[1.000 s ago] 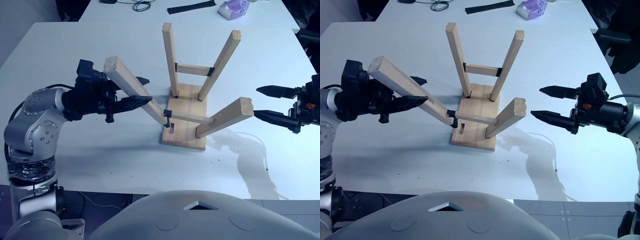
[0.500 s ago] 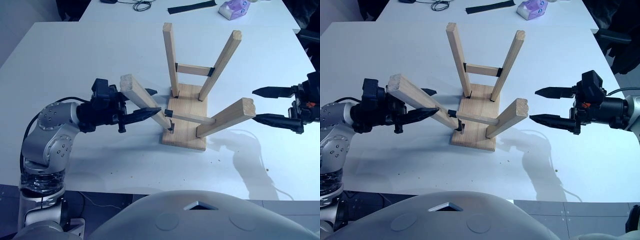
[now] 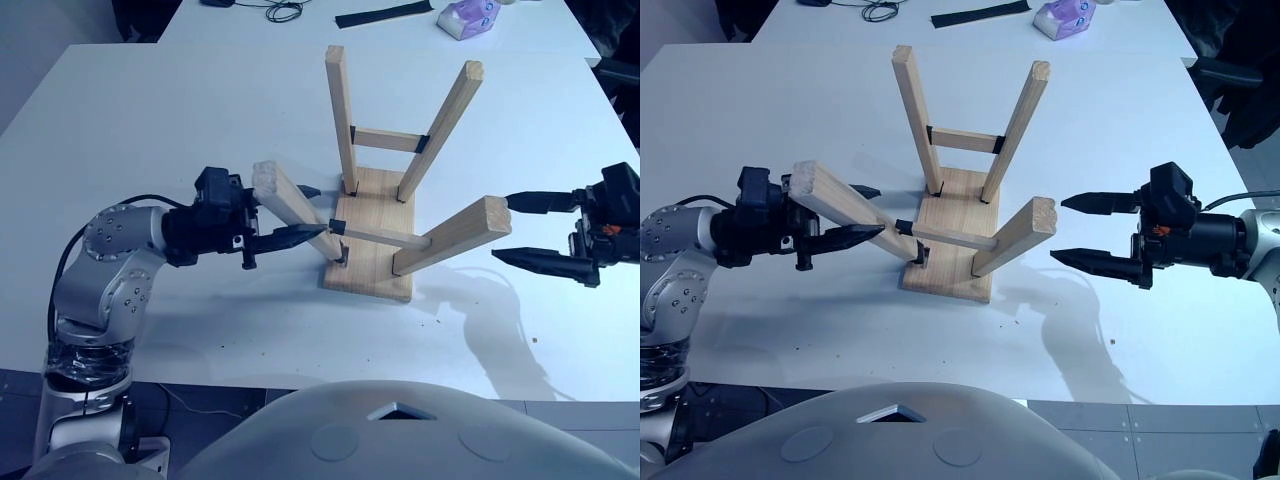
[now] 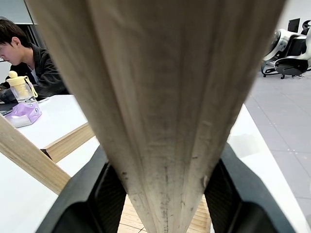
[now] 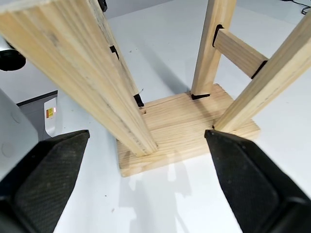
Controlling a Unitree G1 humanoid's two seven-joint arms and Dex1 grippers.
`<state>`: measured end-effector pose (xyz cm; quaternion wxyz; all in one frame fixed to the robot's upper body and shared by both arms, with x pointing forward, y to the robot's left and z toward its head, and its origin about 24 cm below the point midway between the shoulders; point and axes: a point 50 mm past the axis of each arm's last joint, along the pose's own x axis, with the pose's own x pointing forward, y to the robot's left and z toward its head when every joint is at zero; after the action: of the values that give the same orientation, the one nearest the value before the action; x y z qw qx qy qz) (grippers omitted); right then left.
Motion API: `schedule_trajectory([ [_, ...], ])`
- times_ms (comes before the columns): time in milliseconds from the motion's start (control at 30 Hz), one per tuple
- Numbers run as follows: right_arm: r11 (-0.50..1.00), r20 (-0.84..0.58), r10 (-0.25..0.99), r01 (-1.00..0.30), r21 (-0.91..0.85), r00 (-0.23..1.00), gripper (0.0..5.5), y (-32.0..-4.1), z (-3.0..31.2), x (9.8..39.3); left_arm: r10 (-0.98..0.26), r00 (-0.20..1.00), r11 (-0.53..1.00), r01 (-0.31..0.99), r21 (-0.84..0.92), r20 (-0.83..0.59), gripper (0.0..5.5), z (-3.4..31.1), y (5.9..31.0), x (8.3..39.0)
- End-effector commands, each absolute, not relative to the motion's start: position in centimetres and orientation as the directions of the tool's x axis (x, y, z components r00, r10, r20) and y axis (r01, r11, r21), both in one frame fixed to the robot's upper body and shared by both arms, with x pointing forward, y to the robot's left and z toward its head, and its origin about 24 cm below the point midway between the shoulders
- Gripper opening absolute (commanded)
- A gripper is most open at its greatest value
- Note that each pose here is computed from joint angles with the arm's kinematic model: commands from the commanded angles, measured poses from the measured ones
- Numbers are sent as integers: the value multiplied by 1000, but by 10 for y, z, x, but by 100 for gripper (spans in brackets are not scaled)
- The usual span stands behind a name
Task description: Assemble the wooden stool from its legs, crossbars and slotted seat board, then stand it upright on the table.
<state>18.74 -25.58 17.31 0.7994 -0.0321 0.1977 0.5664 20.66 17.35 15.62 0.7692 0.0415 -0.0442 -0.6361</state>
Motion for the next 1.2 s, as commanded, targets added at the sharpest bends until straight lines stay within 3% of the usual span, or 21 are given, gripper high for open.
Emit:
schedule_trajectory([
  [33, 362, -349, 893, -915, 181, 284, 437, -253, 173, 184, -988, 155, 152, 977, 151, -5, 219, 155, 171, 206],
  [467, 360, -339, 898, -911, 202, 280, 437, -248, 170, 176, -991, 61, 40, 986, 160, -123, 219, 129, 175, 202],
  [767, 365, -335, 899, -907, 211, 283, 437, -244, 166, 170, -983, 114, 98, 989, 111, -141, 219, 126, 184, 223],
  [1200, 373, -317, 900, -906, 199, 301, 437, -237, 160, 167, -975, 86, 75, 995, 63, -206, 219, 132, 180, 234],
])
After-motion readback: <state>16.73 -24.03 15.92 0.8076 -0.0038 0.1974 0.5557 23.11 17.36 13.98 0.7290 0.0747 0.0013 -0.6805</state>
